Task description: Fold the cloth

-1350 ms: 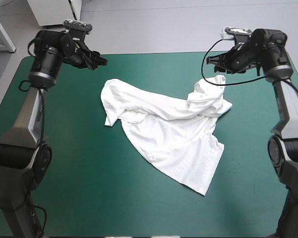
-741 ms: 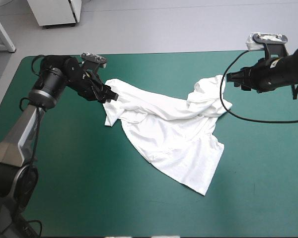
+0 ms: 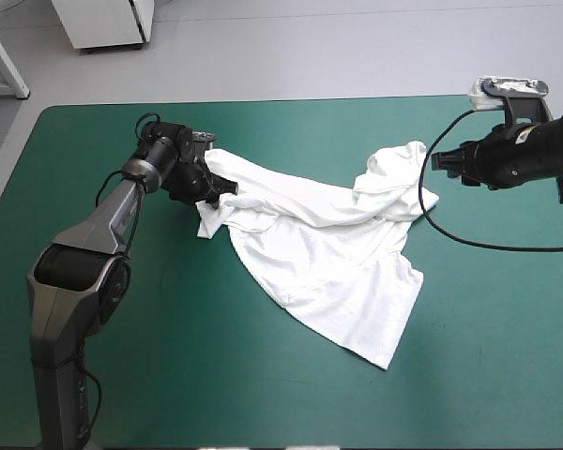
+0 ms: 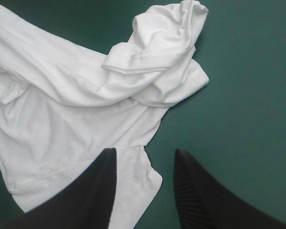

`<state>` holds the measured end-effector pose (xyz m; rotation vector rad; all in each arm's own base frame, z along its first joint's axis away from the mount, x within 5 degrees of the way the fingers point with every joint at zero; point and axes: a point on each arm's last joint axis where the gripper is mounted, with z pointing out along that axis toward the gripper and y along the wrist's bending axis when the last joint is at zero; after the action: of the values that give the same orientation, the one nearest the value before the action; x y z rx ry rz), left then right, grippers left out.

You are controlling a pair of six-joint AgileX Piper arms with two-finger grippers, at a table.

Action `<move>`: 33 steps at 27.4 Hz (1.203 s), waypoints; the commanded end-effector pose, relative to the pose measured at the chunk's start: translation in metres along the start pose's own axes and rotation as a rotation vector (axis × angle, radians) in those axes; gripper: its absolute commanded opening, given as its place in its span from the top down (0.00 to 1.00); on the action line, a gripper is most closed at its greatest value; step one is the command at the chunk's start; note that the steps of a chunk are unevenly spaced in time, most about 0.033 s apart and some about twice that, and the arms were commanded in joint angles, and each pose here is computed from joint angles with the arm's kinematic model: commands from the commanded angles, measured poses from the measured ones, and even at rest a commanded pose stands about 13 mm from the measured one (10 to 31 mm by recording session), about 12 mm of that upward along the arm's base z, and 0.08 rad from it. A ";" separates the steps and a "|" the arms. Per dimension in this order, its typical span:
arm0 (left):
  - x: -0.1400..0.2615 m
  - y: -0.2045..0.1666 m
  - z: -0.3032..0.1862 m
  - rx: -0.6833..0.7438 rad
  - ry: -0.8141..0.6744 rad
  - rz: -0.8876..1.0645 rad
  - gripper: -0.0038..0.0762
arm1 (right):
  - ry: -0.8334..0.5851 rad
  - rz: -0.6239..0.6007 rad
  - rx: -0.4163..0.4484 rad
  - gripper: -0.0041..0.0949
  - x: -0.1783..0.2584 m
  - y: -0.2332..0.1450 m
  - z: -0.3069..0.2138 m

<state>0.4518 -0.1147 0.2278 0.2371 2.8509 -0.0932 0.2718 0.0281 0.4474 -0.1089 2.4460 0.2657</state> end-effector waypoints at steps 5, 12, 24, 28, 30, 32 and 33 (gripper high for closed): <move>-0.003 -0.009 0.000 0.062 0.004 -0.050 0.78 | -0.090 -0.011 0.001 0.59 -0.004 0.002 -0.018; -0.004 -0.016 0.004 0.064 -0.003 -0.008 0.96 | -0.092 -0.011 0.001 0.59 -0.004 0.002 -0.018; -0.010 -0.016 -0.005 0.064 -0.038 0.049 0.96 | 0.153 -0.093 -0.069 0.41 0.026 0.029 0.044; -0.011 -0.016 -0.006 0.062 -0.047 0.050 0.96 | 0.285 -0.243 -0.067 0.41 0.057 0.057 0.069; -0.011 -0.016 -0.006 0.062 -0.047 0.050 0.96 | 0.333 -0.327 -0.049 0.41 0.072 0.069 0.078; -0.011 -0.016 -0.006 0.062 -0.047 0.050 0.96 | 0.374 -0.373 -0.047 0.41 0.086 0.078 0.083; -0.011 -0.016 -0.006 0.065 -0.047 0.048 0.96 | 0.398 -0.375 -0.061 0.41 0.093 0.081 0.086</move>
<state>0.4592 -0.1248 0.2186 0.3239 2.8636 -0.1188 0.2531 0.1182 0.3343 -0.6410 2.7856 0.1751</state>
